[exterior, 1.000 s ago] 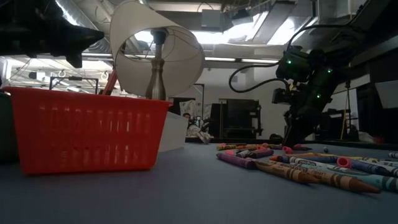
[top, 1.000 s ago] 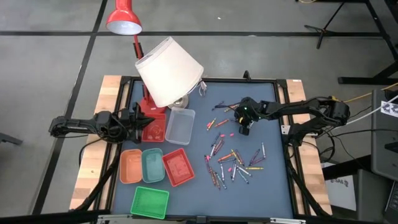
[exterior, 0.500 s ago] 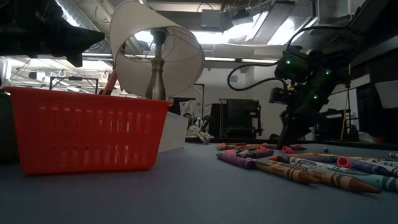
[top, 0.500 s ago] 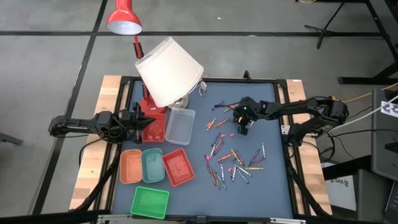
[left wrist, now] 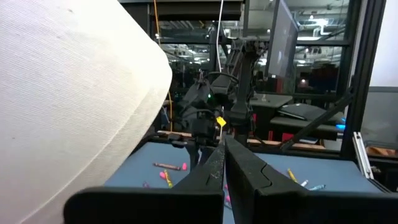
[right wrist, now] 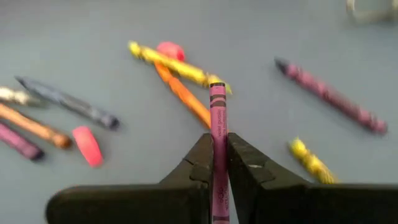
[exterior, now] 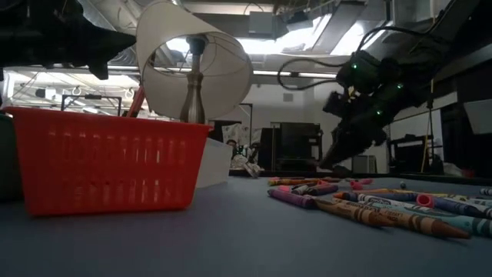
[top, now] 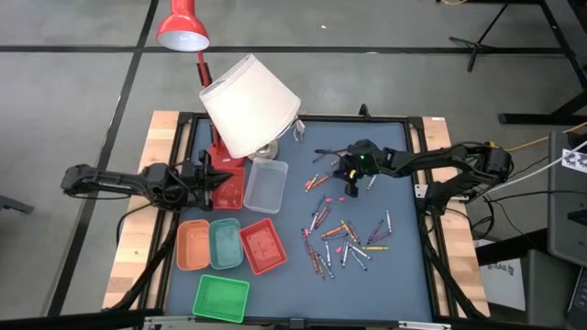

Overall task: Sort crayons
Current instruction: Put the violet crayon into the black bin

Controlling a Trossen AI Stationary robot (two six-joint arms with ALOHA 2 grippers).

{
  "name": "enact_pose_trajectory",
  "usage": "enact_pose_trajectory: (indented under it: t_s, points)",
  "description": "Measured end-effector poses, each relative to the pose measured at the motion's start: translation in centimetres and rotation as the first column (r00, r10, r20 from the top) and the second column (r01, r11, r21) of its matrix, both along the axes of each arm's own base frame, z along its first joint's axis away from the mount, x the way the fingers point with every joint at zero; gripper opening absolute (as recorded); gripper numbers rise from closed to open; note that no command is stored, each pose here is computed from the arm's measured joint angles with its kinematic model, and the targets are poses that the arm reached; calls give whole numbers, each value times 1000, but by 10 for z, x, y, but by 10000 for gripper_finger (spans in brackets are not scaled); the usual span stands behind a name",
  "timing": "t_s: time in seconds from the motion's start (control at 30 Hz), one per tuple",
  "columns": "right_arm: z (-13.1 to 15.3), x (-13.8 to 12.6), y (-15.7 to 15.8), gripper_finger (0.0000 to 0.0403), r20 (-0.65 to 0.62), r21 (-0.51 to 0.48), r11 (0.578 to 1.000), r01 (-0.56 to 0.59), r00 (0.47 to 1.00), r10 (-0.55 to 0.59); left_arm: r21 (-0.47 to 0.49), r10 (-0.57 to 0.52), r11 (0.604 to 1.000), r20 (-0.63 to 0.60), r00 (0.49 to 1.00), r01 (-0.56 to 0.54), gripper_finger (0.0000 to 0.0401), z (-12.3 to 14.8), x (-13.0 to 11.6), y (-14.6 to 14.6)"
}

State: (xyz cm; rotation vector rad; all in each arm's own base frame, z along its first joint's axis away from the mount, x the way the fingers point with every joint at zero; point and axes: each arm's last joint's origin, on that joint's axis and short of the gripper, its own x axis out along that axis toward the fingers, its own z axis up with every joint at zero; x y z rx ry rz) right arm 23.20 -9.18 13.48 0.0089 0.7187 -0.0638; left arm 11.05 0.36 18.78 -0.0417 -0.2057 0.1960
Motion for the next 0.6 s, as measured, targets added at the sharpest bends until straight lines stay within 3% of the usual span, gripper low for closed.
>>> enact_pose_trajectory:
  t_s: [0.27, 0.6]
  points:
    - [16, 11, -2, 30, 198, -39, 997, -60, 978, 67, -1, 0, 1000, 10, 1000, 0, 0, 1, 11, 0]
    - [37, 20, -4, 30, 404, -129, 988, -88, 905, 134, -9, -2, 1000, 15, 1000, 2, 0, -1, 24, -1]
